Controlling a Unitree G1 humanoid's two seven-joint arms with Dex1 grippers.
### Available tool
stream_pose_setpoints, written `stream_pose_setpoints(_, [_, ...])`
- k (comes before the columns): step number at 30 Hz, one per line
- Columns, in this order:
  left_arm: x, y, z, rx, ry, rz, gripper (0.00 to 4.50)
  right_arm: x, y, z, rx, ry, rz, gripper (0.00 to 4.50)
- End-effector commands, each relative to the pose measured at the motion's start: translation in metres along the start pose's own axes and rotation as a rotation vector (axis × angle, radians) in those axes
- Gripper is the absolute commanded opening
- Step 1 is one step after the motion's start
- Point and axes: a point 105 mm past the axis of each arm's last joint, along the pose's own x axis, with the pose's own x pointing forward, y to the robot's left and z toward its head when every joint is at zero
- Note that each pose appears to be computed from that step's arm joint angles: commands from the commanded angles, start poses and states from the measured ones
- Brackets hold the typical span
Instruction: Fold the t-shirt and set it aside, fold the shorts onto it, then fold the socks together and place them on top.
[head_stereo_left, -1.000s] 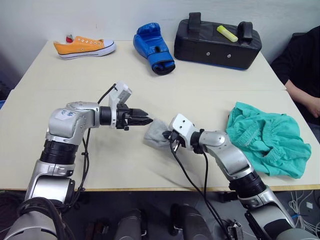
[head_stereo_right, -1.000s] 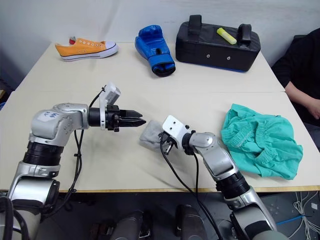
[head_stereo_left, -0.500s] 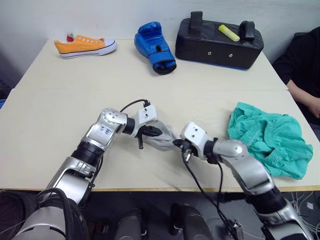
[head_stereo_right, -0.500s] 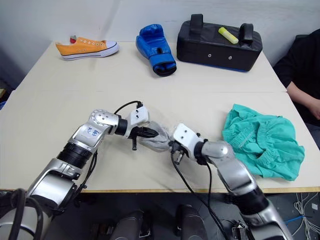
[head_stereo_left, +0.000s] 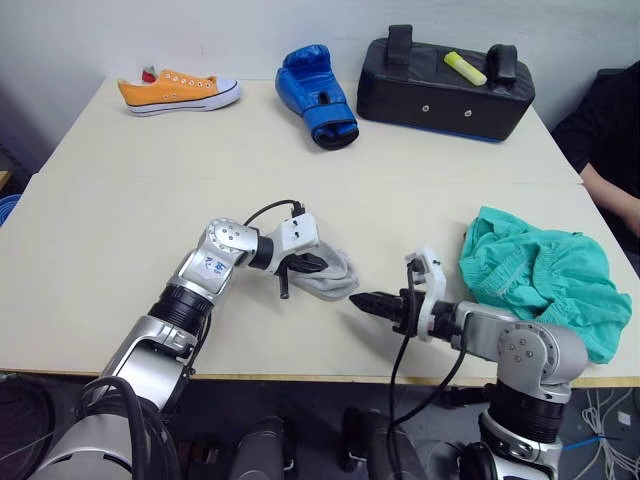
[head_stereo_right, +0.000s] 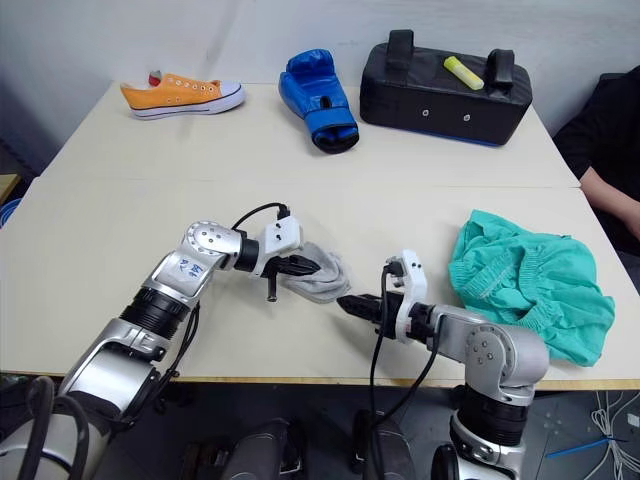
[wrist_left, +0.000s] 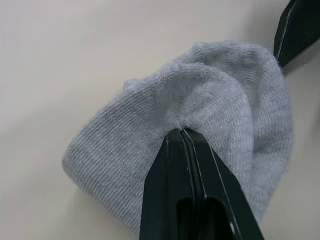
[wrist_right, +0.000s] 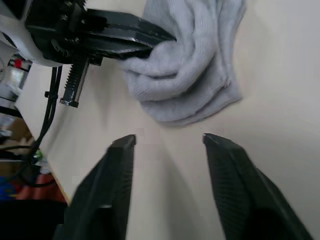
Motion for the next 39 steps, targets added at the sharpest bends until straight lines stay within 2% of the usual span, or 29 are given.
stream_pose_setpoints(1, [0.005, -0.006, -0.009, -0.020, 0.029, -0.003, 0.00, 0.012, -0.006, 0.006, 0.119, -0.017, -0.011, 3.81])
stream_pose_setpoints(3, [0.004, -0.007, -0.007, -0.020, 0.020, -0.001, 0.00, 0.023, -0.008, 0.014, 0.218, -0.040, -0.008, 4.49])
stream_pose_setpoints(6, [0.003, -0.008, -0.006, -0.019, 0.015, 0.006, 0.00, 0.038, -0.012, 0.024, 0.324, -0.037, -0.021, 4.49])
stream_pose_setpoints(10, [0.002, -0.007, -0.006, -0.024, 0.013, 0.028, 0.00, 0.052, -0.012, 0.024, 0.347, 0.011, -0.043, 4.49])
stream_pose_setpoints(14, [-0.002, -0.003, -0.007, -0.032, 0.010, 0.051, 0.00, 0.060, -0.009, 0.018, 0.295, 0.062, -0.057, 3.60])
stream_pose_setpoints(20, [-0.006, 0.001, -0.007, -0.048, -0.003, 0.091, 0.00, 0.059, -0.010, 0.019, 0.268, 0.061, -0.060, 1.45])
stream_pose_setpoints(23, [-0.012, -0.001, -0.002, -0.093, -0.054, 0.084, 0.00, 0.056, -0.008, 0.029, 0.260, 0.014, -0.041, 0.56])
stream_pose_setpoints(25, [-0.027, -0.002, 0.010, -0.187, -0.147, 0.049, 0.00, 0.048, 0.002, 0.042, 0.226, -0.039, 0.017, 0.19])
stream_pose_setpoints(28, [-0.060, -0.011, 0.039, -0.295, -0.302, -0.086, 0.51, 0.024, 0.018, 0.057, 0.099, -0.099, 0.071, 0.15])
stream_pose_setpoints(31, [-0.090, -0.021, 0.062, -0.342, -0.396, -0.201, 1.40, -0.002, 0.028, 0.063, -0.004, -0.153, 0.098, 0.15])
stream_pose_setpoints(35, [-0.122, -0.034, 0.091, -0.342, -0.461, -0.338, 2.63, -0.082, 0.034, 0.087, -0.136, -0.387, 0.112, 0.15])
stream_pose_setpoints(37, [-0.126, -0.033, 0.099, -0.332, -0.484, -0.339, 3.23, -0.116, 0.028, 0.097, -0.150, -0.475, 0.071, 0.15])
stream_pose_setpoints(39, [-0.124, -0.033, 0.108, -0.307, -0.509, -0.340, 3.79, -0.167, 0.011, 0.115, -0.103, -0.654, -0.055, 0.15])
